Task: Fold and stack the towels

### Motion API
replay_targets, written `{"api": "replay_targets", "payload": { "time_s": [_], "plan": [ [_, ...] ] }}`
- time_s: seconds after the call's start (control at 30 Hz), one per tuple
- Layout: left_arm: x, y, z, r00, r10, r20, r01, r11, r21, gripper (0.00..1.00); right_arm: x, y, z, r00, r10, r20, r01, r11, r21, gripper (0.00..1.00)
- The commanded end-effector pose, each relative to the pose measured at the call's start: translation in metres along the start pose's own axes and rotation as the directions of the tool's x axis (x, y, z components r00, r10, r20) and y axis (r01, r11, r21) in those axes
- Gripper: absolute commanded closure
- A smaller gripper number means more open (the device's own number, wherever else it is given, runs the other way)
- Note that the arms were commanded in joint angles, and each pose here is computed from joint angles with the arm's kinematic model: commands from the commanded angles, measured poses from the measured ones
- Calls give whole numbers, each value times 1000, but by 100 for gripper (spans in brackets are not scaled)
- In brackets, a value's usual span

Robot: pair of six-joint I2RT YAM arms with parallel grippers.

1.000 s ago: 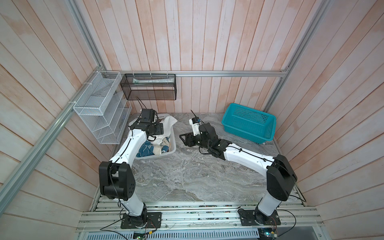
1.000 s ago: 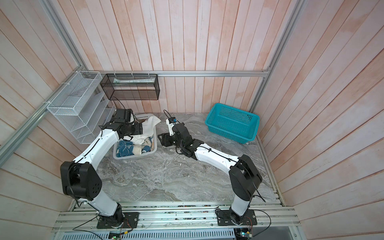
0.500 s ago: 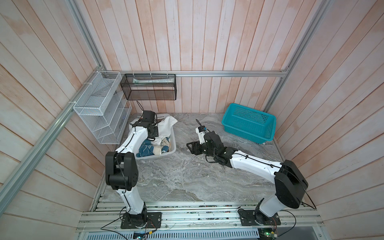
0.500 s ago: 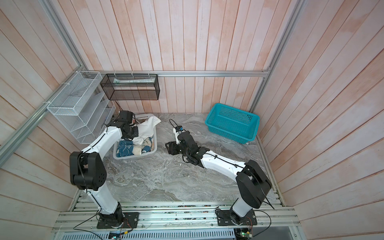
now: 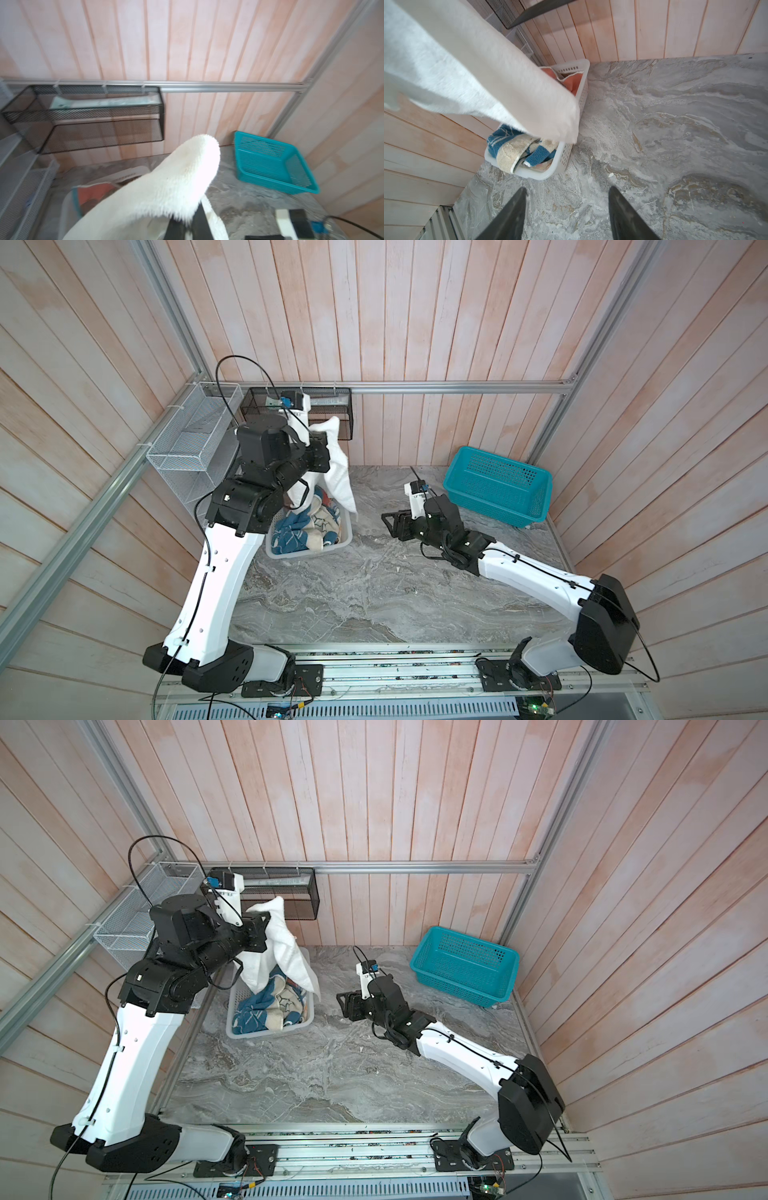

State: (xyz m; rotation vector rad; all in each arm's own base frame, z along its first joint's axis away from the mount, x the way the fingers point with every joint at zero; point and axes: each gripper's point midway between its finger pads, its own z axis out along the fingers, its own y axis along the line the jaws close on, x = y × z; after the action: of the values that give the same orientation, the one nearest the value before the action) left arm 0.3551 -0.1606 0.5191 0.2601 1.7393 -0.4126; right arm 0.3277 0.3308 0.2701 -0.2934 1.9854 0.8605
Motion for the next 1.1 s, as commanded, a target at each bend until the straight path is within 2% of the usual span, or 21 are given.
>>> {"api": "replay_targets", "payload": {
  "time_s": [0.0, 0.1, 0.2, 0.27, 0.4, 0.43, 0.5, 0.53, 0.57, 0.63, 0.77, 0.9, 1.0, 1.07],
  "plan": [
    [-40, -66, -18, 992, 22, 127, -50, 975, 218, 100, -28, -10, -33, 997, -2, 76, -1, 999, 37, 36],
    [-48, -101, -15, 990, -11, 143, -40, 936, 349, 100, -46, -24, -61, 991, 8, 133, -17, 997, 72, 35],
    [-39, -116, 4, 994, -41, 106, -7, 911, 413, 100, -55, -39, -87, 986, 11, 166, -30, 993, 114, 35],
    [-18, -117, 29, 997, -52, 48, 28, 911, 411, 100, -52, -52, -101, 986, 10, 164, -35, 988, 150, 34],
    [51, -102, 92, 995, -63, -78, 87, 931, 354, 100, -22, -84, -117, 993, 39, 108, -63, 972, 228, 33],
    [73, -91, 110, 990, -81, -112, 115, 936, 333, 94, -9, -93, -118, 995, 59, 86, -79, 967, 243, 33],
    [118, -53, 148, 971, -145, -191, 184, 961, 208, 62, 22, -108, -119, 994, 108, 29, -112, 959, 260, 33],
    [137, -34, 162, 958, -169, -230, 204, 969, 136, 54, 34, -114, -119, 991, 132, 8, -129, 954, 270, 32],
    [162, -16, 172, 937, -194, -289, 218, 975, 51, 48, 49, -120, -120, 987, 158, -18, -146, 948, 283, 32],
    [196, -6, 181, 908, -202, -366, 209, 978, -19, 46, 71, -131, -125, 979, 196, -48, -172, 934, 314, 32],
    [253, -45, 173, 877, -132, -462, 163, 986, 27, 46, 104, -161, -139, 964, 261, -52, -219, 887, 406, 31],
    [328, -117, 143, 828, 56, -557, 58, 981, 186, 47, 134, -192, -148, 925, 374, -64, -301, 827, 476, 31],
    [383, -175, 106, 782, 218, -583, -21, 945, 325, 48, 150, -206, -153, 893, 447, -55, -366, 791, 490, 32],
    [413, -218, 76, 760, 352, -547, -92, 890, 446, 47, 156, -216, -159, 879, 476, -33, -396, 766, 506, 32]
  ]
}}
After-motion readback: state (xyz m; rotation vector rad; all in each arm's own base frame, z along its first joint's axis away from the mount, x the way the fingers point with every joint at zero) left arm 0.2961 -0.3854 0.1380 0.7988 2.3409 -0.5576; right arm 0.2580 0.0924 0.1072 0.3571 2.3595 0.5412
